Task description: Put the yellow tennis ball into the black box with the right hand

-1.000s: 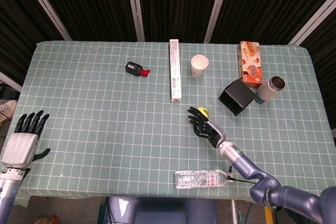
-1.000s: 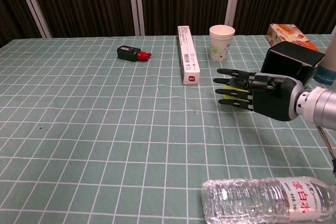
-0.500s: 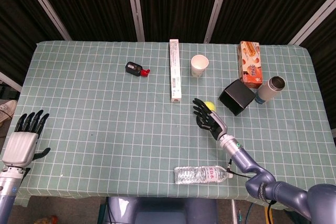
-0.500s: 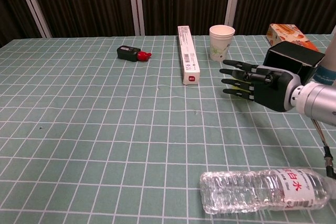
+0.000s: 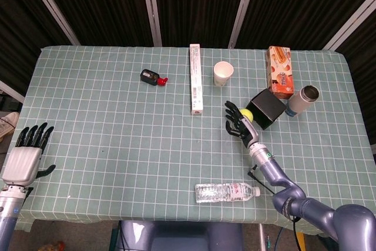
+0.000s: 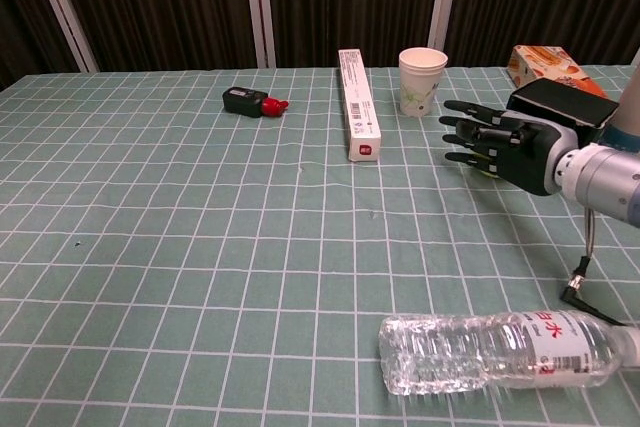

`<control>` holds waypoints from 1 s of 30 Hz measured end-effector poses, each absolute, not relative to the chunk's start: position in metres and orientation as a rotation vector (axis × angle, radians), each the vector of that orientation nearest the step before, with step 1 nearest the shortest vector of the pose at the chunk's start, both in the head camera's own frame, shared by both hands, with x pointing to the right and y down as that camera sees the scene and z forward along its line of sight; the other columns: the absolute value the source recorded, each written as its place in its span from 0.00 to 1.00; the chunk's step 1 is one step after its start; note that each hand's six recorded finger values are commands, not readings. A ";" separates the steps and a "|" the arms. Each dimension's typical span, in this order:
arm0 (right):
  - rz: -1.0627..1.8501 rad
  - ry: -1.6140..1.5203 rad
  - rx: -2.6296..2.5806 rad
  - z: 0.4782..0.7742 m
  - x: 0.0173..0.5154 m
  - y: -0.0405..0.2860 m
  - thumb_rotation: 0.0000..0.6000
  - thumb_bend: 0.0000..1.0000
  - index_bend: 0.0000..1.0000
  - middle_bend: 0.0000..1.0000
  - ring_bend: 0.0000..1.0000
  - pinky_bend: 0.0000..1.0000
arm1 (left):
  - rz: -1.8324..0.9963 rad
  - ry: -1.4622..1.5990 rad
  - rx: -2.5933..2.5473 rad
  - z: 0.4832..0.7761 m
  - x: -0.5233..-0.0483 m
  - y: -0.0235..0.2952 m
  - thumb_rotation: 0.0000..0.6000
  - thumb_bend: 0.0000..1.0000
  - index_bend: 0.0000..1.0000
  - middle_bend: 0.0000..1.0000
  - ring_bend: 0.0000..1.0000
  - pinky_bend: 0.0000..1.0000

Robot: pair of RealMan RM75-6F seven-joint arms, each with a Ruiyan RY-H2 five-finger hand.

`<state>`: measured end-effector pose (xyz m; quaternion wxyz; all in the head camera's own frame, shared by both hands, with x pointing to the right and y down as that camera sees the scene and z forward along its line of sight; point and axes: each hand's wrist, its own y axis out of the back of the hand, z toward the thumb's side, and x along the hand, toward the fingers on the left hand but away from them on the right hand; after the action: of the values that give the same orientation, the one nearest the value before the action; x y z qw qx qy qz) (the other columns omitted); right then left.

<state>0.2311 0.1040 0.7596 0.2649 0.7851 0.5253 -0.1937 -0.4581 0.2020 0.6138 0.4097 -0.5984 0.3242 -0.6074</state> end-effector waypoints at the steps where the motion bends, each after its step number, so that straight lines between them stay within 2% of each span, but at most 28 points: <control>1: -0.536 1.427 2.126 0.761 0.233 0.103 1.00 0.68 0.00 0.02 0.00 0.00 | -1.529 0.817 -1.506 0.614 -0.458 0.202 1.00 0.12 0.00 0.00 0.00 0.01; 14: -0.743 1.484 2.227 0.767 0.266 0.096 1.00 0.68 0.00 0.02 0.00 0.00 | -1.529 0.818 -1.502 0.613 -0.458 0.202 1.00 0.12 0.00 0.00 0.00 0.01; 30: -0.988 1.396 2.277 0.760 0.310 0.107 1.00 0.68 0.00 0.05 0.01 0.00 | -1.531 0.810 -1.502 0.614 -0.455 0.205 1.00 0.12 0.00 0.00 0.00 0.01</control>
<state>0.3103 0.1067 0.7601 0.1463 0.7910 0.4848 -0.3432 -0.4547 0.2049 0.6136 0.4118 -0.5970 0.3219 -0.6086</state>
